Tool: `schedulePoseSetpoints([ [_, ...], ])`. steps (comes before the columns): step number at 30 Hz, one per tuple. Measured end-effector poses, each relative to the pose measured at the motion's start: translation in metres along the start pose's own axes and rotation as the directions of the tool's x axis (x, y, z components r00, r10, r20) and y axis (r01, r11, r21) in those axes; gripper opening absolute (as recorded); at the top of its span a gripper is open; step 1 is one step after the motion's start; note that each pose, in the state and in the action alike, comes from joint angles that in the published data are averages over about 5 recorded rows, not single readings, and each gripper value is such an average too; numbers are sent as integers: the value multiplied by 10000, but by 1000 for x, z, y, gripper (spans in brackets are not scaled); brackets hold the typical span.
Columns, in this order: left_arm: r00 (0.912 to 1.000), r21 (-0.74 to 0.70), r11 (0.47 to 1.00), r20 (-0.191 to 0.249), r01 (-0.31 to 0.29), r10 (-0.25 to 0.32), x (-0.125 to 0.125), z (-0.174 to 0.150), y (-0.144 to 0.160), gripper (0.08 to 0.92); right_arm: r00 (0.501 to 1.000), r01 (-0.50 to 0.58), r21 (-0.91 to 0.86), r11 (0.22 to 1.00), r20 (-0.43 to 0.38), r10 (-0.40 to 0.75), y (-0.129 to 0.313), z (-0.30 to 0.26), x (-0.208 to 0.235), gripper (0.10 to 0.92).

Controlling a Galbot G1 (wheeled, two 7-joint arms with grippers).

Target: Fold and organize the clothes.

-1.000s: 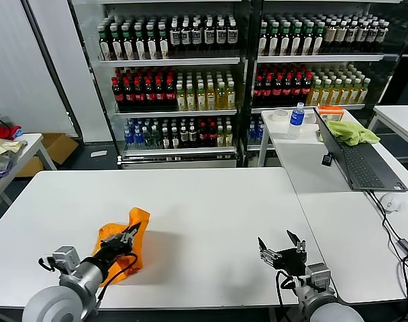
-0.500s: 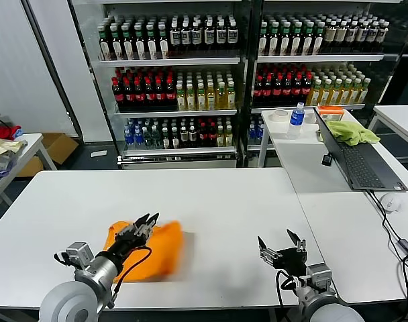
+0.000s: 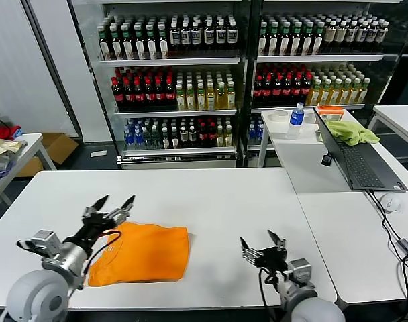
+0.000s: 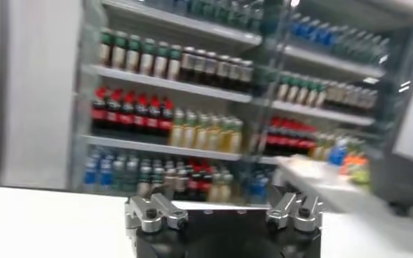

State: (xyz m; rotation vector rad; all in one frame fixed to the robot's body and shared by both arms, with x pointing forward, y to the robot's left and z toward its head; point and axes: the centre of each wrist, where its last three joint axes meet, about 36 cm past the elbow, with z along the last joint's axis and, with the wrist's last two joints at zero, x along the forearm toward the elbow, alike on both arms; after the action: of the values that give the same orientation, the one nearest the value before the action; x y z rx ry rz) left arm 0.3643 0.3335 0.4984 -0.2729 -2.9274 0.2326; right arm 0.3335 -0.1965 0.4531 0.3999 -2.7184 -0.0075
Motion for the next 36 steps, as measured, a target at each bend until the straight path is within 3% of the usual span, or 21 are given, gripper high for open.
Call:
schedulePoseSetpoints([
  [7, 9941, -532, 9928, -135, 1071, -1079, 7, 5, 41, 823, 9908, 1304, -520, 9901, -303, -1321, 28, -4, -31, 823],
  [14, 9815, -681, 9798, -244, 1880, -1900, 15, 8, 65, 823, 9631, 2508, -881, 9640, -775, -2576, 48, -9, -64, 823],
  [27, 9591, -626, 9588, -413, 2772, -2800, 19, 6, 90, 823, 9185, 3483, -1336, 9278, -1491, -3663, 77, -10, -101, 820],
  [30, 9567, -586, 9568, -449, 2849, -2876, 18, 7, 92, 823, 9144, 3492, -1486, 9252, -1619, -3711, 81, -8, -103, 778],
  [36, 9539, -551, 9546, -518, 2929, -2957, 16, 8, 94, 823, 9116, 3308, -1820, 9260, -1921, -3634, 85, -4, -108, 611],
])
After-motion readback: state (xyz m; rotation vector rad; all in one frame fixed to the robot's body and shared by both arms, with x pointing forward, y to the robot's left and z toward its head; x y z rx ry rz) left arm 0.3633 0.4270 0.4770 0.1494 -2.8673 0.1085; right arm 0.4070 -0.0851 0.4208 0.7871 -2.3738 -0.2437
